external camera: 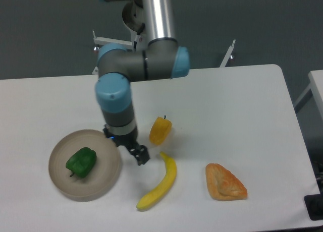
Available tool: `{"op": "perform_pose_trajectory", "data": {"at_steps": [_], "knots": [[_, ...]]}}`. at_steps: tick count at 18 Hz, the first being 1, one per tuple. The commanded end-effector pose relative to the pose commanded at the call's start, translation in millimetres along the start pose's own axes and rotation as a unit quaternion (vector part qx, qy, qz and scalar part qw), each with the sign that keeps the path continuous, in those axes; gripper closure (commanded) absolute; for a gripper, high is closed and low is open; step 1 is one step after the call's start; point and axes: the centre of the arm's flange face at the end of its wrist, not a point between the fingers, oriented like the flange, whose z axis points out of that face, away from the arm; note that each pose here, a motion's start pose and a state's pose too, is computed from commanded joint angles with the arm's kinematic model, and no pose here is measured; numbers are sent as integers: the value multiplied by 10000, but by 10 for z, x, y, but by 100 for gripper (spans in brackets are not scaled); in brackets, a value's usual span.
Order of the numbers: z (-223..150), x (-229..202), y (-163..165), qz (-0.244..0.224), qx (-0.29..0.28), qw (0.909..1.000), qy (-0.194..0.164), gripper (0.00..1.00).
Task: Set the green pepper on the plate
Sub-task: 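Lift the open gripper up and away from the plate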
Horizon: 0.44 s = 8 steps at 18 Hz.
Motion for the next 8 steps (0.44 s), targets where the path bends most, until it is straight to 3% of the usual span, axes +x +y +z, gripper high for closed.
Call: {"op": "perform_pose_trajectory", "data": {"at_steps": [4,8], "knots": [[-83,-201,357,200,-116,9997,-109,0],[-93,-248,404,160,-100,9997,-141,0]]}}
